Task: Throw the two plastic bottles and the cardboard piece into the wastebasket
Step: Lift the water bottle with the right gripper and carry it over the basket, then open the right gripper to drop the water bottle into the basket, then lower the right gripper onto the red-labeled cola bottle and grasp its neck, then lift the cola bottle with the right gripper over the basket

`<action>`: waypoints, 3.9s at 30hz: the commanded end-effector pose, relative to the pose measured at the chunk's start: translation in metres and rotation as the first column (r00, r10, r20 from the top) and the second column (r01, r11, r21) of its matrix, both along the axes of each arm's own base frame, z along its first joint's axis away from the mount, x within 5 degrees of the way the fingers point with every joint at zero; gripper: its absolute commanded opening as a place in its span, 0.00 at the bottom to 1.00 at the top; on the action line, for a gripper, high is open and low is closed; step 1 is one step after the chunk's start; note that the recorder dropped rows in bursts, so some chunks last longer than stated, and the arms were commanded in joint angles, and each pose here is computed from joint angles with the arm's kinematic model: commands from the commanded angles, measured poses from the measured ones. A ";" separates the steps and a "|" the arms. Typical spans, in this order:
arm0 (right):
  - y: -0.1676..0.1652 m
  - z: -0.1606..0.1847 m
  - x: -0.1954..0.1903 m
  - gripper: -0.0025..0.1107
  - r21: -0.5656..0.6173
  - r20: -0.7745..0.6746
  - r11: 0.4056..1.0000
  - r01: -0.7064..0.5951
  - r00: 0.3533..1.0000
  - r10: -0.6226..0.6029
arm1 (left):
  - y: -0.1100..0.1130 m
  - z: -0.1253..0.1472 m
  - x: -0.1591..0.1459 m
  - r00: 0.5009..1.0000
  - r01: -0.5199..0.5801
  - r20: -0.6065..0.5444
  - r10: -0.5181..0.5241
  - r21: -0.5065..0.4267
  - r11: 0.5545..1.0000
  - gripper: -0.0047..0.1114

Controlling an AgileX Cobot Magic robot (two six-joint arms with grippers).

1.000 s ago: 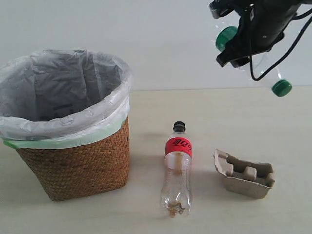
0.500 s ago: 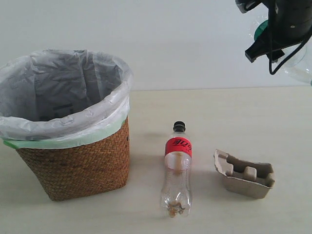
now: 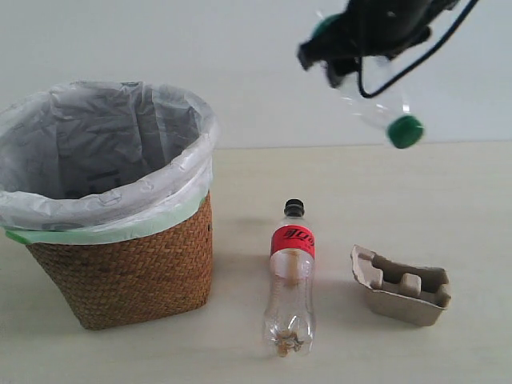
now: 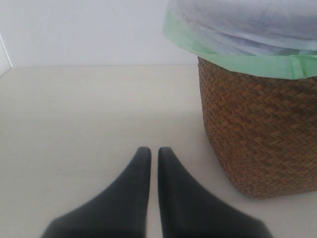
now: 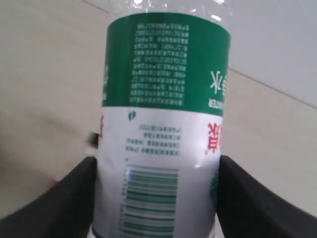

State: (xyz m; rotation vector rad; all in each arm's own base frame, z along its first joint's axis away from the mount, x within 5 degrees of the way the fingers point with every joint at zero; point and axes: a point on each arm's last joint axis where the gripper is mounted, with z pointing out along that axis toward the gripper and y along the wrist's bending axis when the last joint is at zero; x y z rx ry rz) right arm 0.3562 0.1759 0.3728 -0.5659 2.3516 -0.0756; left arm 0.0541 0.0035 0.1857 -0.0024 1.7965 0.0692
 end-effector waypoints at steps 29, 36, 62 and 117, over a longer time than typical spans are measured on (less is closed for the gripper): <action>0.059 0.035 -0.042 0.95 0.337 -0.162 0.873 -0.353 0.892 0.423 | -0.001 0.000 0.000 1.000 0.007 0.008 -0.007 -0.006 1.000 0.08; 0.033 0.010 -0.021 0.95 0.109 -0.195 0.993 -0.037 0.979 0.058 | -0.001 0.000 0.000 1.000 0.007 0.008 -0.007 -0.006 1.000 0.08; 0.048 -0.159 0.010 0.95 0.075 -0.506 0.988 0.137 0.859 -0.080 | -0.001 0.000 0.000 1.000 0.007 0.008 -0.007 -0.006 1.000 0.08; 0.057 -0.182 0.029 0.02 0.064 -0.407 0.990 0.130 0.909 -0.093 | -0.001 0.000 0.000 1.000 0.007 0.008 -0.007 -0.006 1.000 0.08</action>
